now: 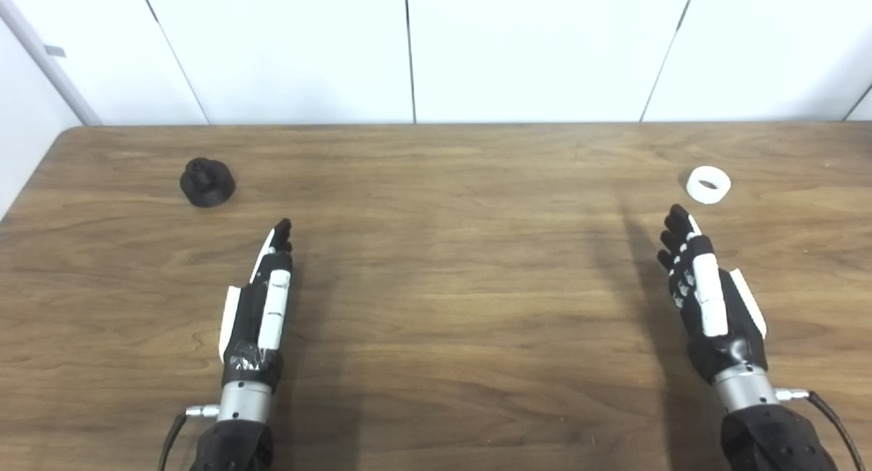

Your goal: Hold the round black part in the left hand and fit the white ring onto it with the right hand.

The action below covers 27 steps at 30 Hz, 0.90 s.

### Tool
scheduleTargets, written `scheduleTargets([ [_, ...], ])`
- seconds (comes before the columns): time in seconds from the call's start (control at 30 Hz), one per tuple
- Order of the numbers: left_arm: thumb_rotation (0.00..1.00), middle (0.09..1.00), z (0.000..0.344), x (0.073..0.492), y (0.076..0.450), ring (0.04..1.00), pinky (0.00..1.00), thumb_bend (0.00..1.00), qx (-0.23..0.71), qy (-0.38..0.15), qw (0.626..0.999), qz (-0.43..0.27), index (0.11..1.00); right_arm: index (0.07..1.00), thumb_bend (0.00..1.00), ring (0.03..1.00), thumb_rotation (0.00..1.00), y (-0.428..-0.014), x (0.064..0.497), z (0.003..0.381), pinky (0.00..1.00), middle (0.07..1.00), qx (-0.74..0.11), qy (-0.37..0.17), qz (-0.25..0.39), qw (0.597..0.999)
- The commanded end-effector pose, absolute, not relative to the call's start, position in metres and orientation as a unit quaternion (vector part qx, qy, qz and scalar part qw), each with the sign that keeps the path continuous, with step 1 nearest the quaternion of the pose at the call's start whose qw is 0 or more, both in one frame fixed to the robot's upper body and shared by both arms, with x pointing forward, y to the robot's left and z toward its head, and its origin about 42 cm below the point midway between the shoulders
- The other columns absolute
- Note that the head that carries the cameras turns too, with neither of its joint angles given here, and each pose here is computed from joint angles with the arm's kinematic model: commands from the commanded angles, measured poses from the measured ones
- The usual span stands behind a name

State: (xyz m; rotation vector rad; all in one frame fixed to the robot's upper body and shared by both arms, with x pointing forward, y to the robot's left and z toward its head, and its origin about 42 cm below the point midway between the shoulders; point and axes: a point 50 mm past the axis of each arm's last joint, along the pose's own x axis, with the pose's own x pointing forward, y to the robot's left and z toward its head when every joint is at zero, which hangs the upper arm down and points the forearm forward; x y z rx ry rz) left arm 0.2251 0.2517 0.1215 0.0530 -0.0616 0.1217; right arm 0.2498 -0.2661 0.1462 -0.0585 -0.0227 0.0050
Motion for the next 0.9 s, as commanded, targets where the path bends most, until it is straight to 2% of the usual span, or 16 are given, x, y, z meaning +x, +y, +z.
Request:
scheduleTargets([
  [0.0,0.90,1.000,0.131,0.227,0.254,1.000,1.00,0.56,0.032,-0.059,0.996,0.057,0.980,0.992,0.58,1.000,1.00,-0.266,0.255,0.161,1.00,1.000,-0.031,-0.047,0.004,0.998],
  [0.43,0.91,1.000,0.131,0.226,0.252,1.000,1.00,0.58,0.037,-0.057,0.996,0.058,0.978,0.977,0.55,1.000,1.00,-0.267,0.252,0.162,1.00,1.000,-0.036,-0.044,-0.001,0.998],
  [0.63,0.88,1.000,0.129,0.224,0.243,1.000,1.00,0.56,0.038,-0.054,0.996,0.059,0.977,0.986,0.54,1.000,1.00,-0.273,0.250,0.159,1.00,1.000,-0.039,-0.041,0.003,0.998],
  [0.87,0.86,1.000,0.119,0.225,0.233,1.000,1.00,0.60,0.041,-0.057,0.996,0.062,0.969,1.000,0.53,1.000,1.00,-0.280,0.250,0.153,1.00,1.000,-0.044,-0.042,0.011,0.998],
])
